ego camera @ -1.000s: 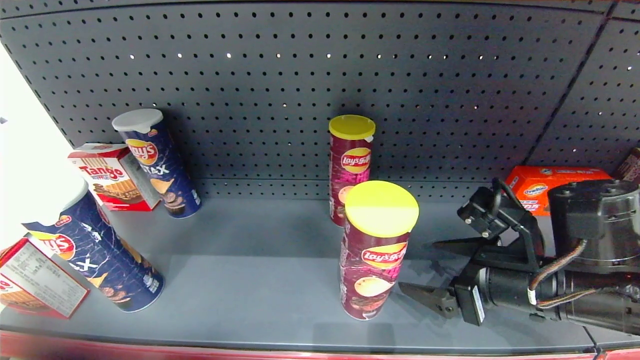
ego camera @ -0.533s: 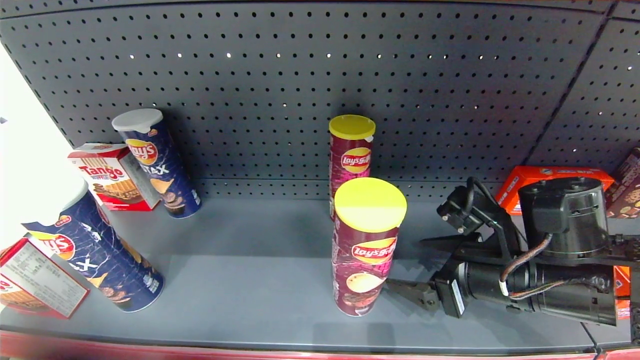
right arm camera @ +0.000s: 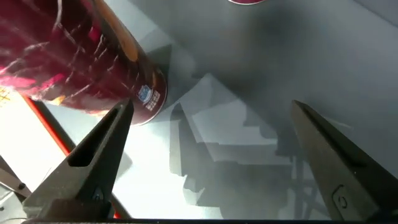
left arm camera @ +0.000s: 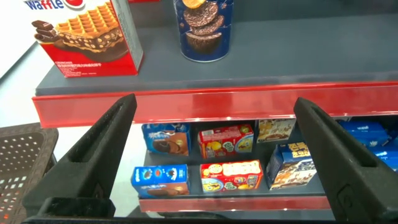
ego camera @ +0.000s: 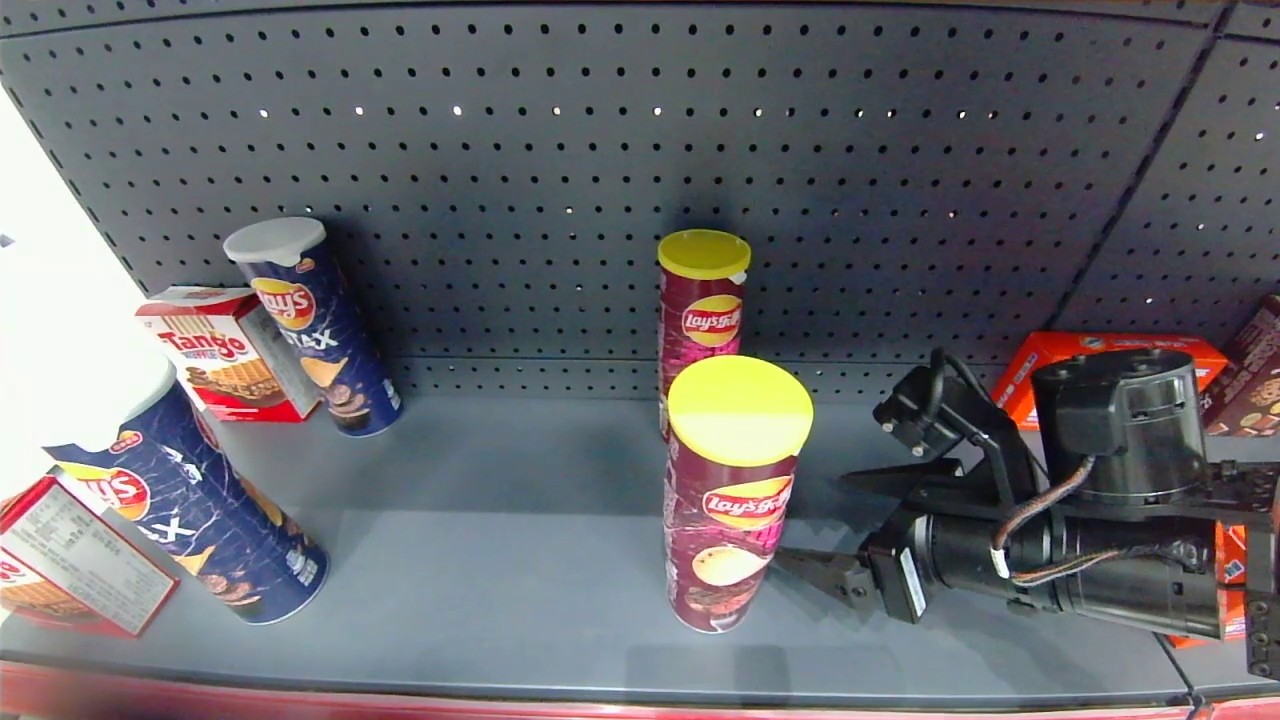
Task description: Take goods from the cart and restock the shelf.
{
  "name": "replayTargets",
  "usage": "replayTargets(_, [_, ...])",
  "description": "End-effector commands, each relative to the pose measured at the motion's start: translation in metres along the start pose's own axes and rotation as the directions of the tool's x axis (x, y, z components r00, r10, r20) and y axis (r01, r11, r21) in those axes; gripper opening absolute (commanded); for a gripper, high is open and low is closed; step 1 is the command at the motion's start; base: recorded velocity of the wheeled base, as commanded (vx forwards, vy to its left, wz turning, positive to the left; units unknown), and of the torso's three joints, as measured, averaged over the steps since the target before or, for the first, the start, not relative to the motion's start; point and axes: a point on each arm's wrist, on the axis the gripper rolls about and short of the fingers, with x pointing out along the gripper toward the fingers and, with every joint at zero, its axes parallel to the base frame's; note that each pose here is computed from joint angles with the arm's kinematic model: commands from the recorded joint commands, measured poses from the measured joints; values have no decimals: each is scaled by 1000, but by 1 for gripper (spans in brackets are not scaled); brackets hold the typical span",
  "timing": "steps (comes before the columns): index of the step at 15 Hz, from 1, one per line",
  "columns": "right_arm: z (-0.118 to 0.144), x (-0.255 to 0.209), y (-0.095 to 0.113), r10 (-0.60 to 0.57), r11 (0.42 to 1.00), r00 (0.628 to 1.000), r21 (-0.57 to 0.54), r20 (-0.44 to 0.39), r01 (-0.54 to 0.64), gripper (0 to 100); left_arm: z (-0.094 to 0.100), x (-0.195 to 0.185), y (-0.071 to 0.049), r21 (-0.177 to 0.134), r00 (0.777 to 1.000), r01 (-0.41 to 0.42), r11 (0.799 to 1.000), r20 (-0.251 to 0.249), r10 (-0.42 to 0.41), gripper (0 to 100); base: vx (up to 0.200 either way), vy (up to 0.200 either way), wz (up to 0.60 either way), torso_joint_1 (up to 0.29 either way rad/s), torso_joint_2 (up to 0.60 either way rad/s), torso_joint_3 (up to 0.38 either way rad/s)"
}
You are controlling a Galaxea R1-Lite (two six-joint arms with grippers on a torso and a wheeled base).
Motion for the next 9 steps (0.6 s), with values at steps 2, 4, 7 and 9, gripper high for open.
replayTargets(2, [1, 3, 2, 8, 1000, 1000, -5, -1, -8, 100, 0, 0, 0, 0, 1000, 0, 1000, -1, 0, 100, 0, 0, 0, 0, 0, 0])
replayTargets(4, [1, 3, 7, 25, 1000, 1000, -13, -1, -25, 100, 0, 0, 0, 0, 1000, 0, 1000, -1, 0, 100, 0, 0, 0, 0, 0, 0])
replayTargets(7, [1, 1, 14, 48, 999, 999, -24, 1, -48, 100, 0, 0, 0, 0, 1000, 0, 1000, -1, 0, 100, 0, 0, 0, 0, 0, 0])
replayTargets(9, [1, -2, 13, 41, 999, 999, -21, 5, -41, 100, 0, 0, 0, 0, 1000, 0, 1000, -1, 0, 100, 0, 0, 0, 0, 0, 0])
